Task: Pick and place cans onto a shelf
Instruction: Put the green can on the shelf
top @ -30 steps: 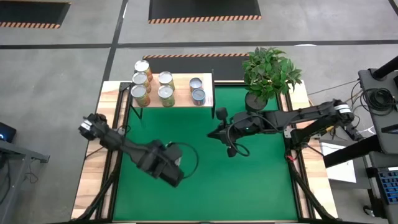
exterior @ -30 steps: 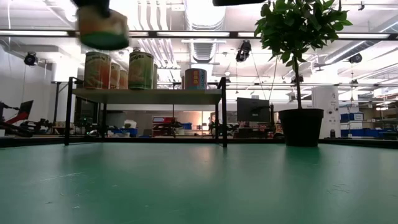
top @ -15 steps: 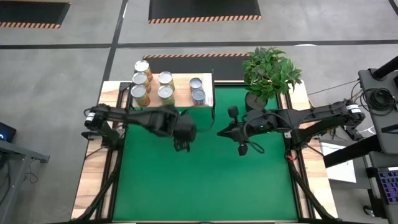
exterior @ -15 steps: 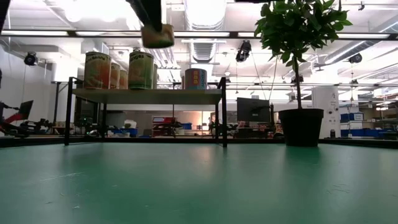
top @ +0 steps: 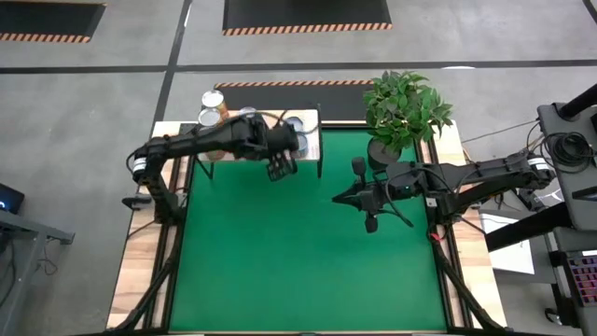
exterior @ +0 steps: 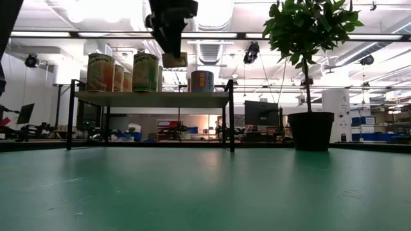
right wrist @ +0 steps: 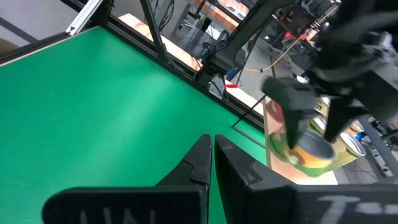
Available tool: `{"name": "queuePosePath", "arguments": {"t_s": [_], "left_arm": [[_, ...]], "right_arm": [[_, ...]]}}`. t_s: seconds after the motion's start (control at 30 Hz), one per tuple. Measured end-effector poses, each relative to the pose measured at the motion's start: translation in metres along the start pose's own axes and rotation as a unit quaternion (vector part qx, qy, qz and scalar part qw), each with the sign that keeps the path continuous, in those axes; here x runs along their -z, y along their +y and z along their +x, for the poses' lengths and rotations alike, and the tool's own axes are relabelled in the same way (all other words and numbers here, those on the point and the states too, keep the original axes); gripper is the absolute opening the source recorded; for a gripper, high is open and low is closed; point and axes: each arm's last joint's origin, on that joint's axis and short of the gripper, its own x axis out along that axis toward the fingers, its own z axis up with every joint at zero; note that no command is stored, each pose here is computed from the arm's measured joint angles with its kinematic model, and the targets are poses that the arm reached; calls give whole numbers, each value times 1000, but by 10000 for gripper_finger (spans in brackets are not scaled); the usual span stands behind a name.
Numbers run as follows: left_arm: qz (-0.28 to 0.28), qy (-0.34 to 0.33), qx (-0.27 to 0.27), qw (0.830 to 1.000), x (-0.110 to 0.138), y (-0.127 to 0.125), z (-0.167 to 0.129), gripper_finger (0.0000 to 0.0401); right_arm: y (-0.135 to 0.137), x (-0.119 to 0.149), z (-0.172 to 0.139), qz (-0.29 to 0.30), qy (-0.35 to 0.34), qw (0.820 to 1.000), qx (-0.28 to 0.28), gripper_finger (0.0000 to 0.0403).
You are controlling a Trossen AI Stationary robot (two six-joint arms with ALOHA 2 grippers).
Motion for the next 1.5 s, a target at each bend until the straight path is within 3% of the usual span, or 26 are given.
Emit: {"name": "queuePosePath", "arguments": {"t_s": [0.3,0.77,1.5], "left_arm": [[5,-11,-2,1000,-7,11,20,288],[17,36,-17,999,-13,10,60,288],[23,50,-22,998,-12,17,64,288]], "right_arm": [[0,0,0,6,1,1000,0,9],[0,1,0,15,4,1000,3,9],[0,1,0,13,6,1000,3,9]]}}
